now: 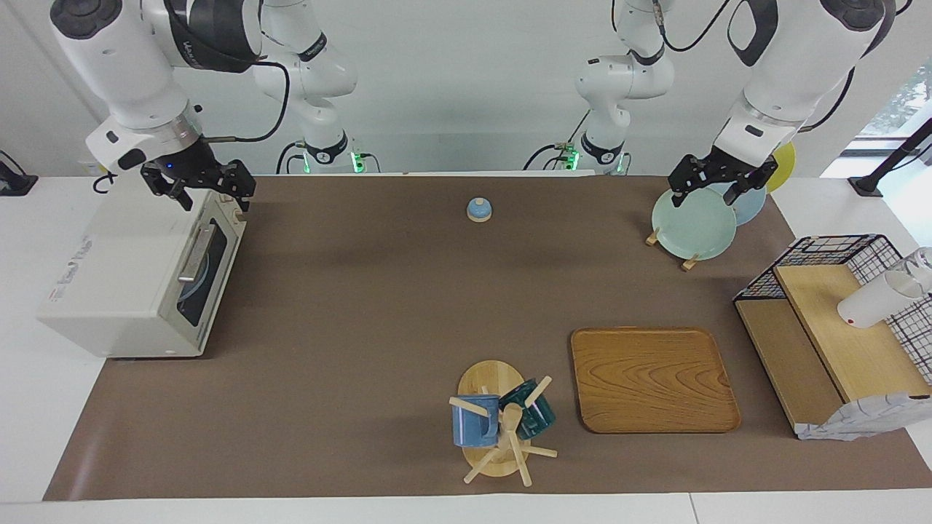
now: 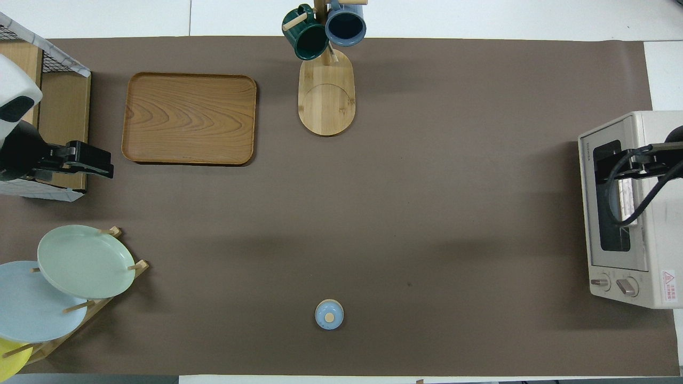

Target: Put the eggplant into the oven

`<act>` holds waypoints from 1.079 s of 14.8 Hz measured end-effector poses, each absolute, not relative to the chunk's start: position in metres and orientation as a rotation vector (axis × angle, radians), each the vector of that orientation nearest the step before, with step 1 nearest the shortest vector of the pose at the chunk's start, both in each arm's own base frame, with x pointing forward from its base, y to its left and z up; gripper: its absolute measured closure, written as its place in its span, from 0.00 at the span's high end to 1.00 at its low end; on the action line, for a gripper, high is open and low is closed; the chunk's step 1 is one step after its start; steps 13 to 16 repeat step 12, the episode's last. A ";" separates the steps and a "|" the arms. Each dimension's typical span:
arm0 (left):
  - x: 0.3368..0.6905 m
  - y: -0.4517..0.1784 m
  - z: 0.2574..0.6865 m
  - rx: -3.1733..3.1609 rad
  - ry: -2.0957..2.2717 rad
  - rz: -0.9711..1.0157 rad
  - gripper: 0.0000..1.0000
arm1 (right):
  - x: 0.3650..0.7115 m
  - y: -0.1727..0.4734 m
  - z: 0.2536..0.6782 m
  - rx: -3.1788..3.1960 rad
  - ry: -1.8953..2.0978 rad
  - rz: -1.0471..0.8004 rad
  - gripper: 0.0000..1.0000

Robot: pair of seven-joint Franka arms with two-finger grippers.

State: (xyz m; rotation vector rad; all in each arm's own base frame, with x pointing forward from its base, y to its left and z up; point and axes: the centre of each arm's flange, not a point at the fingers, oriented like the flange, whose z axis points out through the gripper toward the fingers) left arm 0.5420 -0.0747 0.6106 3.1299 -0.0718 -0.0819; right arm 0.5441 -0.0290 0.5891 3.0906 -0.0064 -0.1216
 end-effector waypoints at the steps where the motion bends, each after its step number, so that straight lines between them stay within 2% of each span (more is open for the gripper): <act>1: 0.542 -0.075 0.611 3.130 -0.072 -0.082 1.00 | 0.544 -0.029 0.589 3.091 -0.006 -0.120 1.00; 16: 0.542 -0.075 0.611 3.130 -0.072 -0.082 1.00 | 0.544 -0.029 0.590 3.120 -0.016 -0.115 1.00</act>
